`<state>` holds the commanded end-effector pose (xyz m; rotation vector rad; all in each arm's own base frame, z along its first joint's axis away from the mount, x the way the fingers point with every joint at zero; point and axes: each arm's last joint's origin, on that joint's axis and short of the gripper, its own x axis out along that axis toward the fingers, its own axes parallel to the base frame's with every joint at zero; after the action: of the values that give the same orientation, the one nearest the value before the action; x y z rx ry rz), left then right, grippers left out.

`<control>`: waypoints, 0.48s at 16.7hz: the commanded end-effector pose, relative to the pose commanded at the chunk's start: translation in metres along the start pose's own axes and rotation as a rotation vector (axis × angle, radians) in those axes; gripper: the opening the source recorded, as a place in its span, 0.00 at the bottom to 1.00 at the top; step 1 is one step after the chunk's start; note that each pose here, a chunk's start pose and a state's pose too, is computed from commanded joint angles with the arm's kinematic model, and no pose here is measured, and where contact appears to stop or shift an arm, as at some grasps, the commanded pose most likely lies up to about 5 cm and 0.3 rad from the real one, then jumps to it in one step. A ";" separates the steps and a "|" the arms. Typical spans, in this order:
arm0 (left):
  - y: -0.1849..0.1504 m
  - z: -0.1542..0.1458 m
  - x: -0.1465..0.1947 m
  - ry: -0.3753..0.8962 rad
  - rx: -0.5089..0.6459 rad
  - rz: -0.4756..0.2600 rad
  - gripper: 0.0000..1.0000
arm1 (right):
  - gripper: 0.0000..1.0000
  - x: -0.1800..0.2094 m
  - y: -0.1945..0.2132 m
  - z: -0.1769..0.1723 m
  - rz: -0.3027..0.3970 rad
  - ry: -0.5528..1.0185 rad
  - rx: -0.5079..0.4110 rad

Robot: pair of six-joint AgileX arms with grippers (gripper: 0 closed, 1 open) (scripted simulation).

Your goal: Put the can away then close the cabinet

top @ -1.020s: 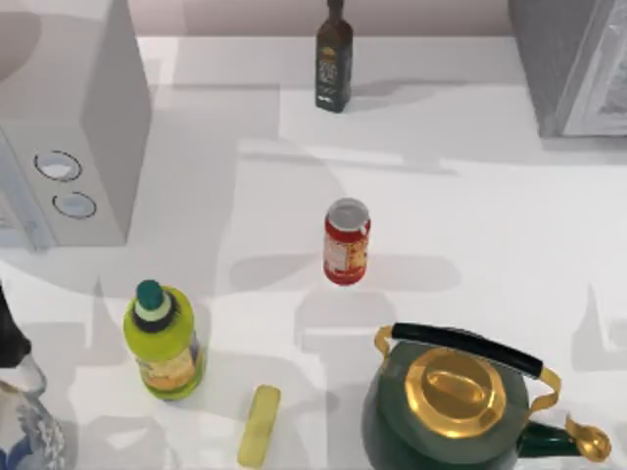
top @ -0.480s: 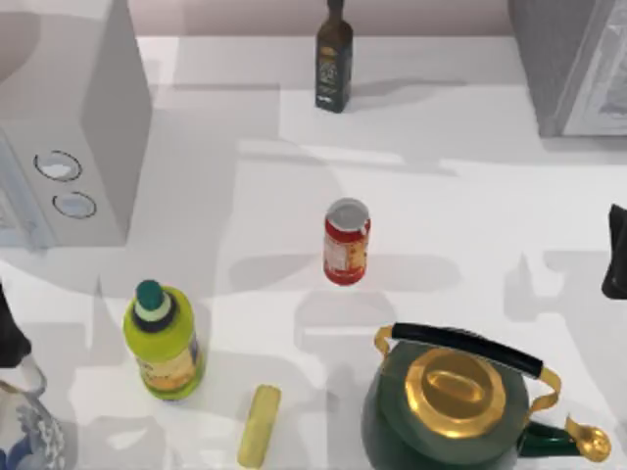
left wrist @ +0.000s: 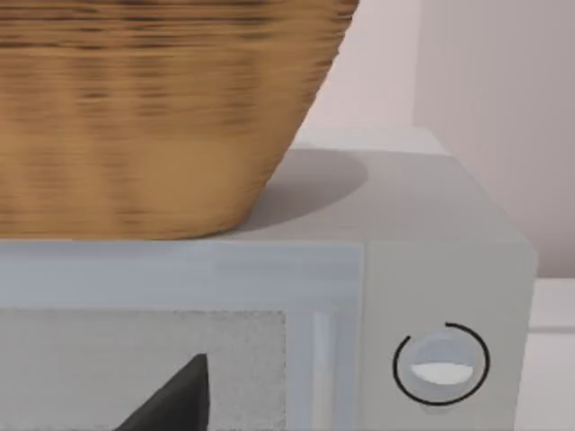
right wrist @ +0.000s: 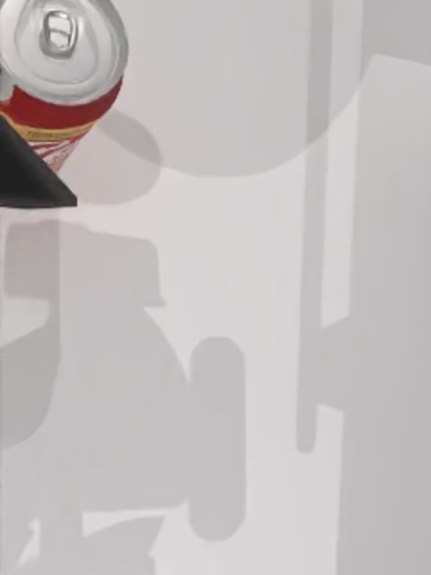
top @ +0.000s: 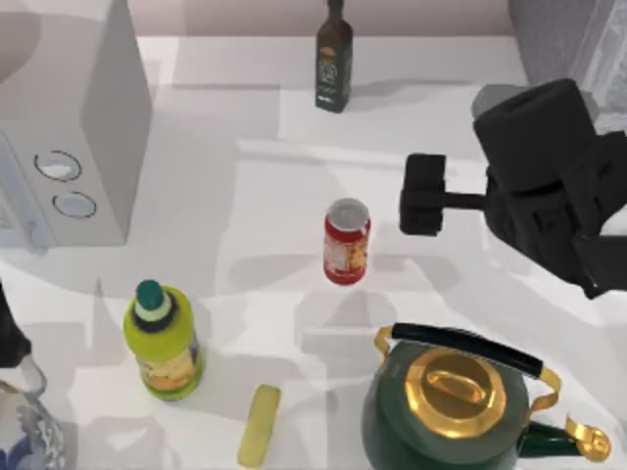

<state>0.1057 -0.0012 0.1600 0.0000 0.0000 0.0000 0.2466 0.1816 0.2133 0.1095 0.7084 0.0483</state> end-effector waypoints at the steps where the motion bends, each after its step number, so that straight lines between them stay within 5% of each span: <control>1: 0.000 0.000 0.000 0.000 0.000 0.000 1.00 | 1.00 0.010 0.018 -0.002 -0.009 0.015 -0.006; 8: 0.000 0.000 0.000 0.000 0.000 0.000 1.00 | 1.00 0.058 0.104 -0.046 -0.075 0.071 -0.054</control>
<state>0.1057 -0.0012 0.1600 0.0000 0.0000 0.0000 0.2599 0.2931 0.1527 0.0293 0.7813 -0.0004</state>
